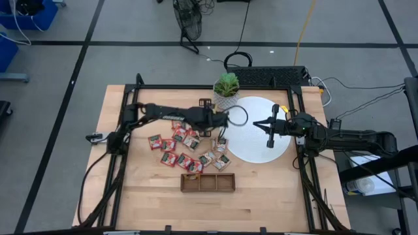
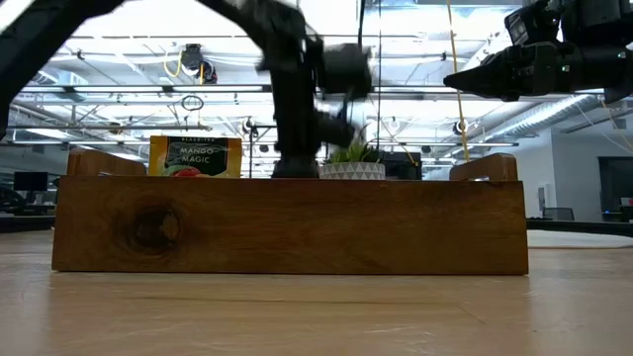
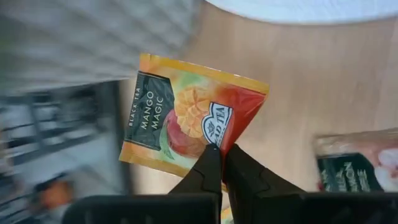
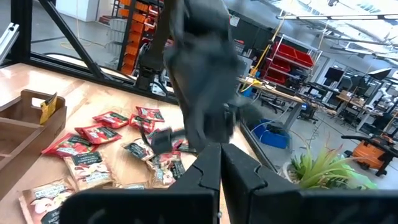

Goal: Pick & Place Tea
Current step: Put the orange tea bag into the left section of the wooden organizer

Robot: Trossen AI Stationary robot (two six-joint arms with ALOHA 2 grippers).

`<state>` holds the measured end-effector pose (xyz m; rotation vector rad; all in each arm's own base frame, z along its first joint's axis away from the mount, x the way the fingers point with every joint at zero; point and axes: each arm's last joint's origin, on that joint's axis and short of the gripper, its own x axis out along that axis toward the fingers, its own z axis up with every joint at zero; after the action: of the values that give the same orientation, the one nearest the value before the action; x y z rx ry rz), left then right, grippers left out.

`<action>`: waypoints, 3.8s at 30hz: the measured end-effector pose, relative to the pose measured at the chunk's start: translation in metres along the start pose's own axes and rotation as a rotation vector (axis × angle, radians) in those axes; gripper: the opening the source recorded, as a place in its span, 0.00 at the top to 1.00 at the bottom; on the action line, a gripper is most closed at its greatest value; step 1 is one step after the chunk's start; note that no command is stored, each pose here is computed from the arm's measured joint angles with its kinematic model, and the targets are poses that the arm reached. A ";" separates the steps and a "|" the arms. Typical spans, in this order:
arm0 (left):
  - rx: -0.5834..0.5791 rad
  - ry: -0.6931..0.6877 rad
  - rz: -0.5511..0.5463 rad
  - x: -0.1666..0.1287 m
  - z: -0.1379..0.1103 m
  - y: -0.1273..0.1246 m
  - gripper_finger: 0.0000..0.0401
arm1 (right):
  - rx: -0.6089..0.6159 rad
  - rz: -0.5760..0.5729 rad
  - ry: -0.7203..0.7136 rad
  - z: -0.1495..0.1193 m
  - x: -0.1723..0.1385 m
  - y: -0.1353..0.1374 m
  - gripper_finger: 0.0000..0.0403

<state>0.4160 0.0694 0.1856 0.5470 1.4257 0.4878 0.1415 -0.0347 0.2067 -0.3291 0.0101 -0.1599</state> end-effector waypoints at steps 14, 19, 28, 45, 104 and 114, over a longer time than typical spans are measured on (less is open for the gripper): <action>-0.060 -0.374 0.002 -0.199 -0.053 -0.135 0.98 | -0.002 -0.002 0.001 0.000 0.000 0.000 1.00; 0.127 -0.431 -0.032 -0.228 -0.080 -0.186 0.98 | 0.025 -0.010 -0.023 0.002 0.000 -0.001 1.00; 0.119 -0.307 -0.125 -0.214 -0.090 -0.230 0.98 | 0.161 -0.011 -0.041 0.004 0.000 -0.001 1.00; 0.075 -0.265 -0.055 -0.198 -0.099 -0.255 0.98 | 0.229 -0.014 -0.066 0.006 0.000 -0.002 1.00; 0.062 0.037 -0.639 -0.166 -0.047 -0.187 1.00 | 0.318 -0.015 -0.111 -0.011 -0.001 0.004 1.00; 0.058 0.068 -0.640 -0.137 -0.059 -0.204 1.00 | 0.314 -0.015 -0.112 -0.011 -0.001 0.004 1.00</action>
<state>0.3437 -0.1716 0.1622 0.0980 1.5876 -0.0485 0.1404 -0.0342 0.1949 -0.0243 -0.1268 -0.1551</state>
